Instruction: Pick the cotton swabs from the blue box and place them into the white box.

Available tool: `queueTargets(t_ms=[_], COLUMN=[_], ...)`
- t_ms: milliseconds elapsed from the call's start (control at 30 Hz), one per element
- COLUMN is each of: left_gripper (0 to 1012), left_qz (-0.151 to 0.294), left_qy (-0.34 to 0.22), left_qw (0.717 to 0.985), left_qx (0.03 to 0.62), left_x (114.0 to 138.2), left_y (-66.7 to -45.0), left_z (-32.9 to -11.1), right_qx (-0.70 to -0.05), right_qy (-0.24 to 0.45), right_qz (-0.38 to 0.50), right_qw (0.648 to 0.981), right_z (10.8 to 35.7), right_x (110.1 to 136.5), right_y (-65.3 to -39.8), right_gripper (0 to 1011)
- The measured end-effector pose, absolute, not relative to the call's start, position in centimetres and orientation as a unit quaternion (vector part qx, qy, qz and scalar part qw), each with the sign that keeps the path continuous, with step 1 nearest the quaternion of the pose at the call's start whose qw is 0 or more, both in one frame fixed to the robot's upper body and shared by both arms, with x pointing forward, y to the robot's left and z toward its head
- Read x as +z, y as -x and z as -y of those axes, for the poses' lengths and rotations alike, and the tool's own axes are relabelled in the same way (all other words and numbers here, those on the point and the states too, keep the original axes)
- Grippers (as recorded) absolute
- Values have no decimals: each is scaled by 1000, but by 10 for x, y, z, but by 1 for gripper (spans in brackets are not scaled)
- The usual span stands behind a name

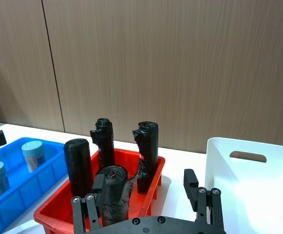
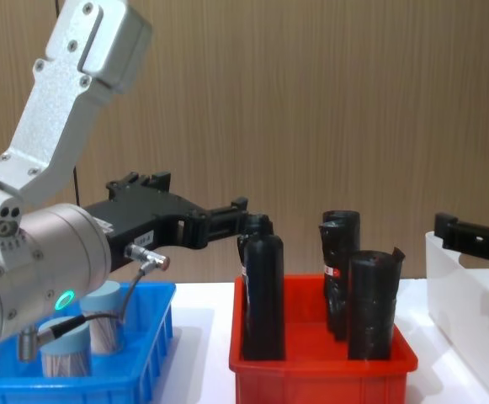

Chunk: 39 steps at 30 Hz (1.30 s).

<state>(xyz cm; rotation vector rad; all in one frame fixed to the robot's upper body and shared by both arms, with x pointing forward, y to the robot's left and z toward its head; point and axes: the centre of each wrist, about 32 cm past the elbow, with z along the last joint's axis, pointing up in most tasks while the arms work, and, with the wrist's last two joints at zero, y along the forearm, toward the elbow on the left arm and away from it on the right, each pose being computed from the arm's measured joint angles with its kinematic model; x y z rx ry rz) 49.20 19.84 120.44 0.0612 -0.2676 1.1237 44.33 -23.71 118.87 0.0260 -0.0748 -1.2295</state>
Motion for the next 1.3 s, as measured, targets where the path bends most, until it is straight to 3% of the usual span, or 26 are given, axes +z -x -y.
queueTargets(t_ms=[1300], left_gripper=[1004], left_qz=[126], left_qy=[-29], left_qw=[837], left_qx=[531], left_x=[1204], left_y=[-492], left_z=[-198], right_qx=[-577], right_qy=[-12], right_qz=[35], right_qw=[816], right_z=[237], right_x=[1189], right_y=[-443], right_gripper=[1001])
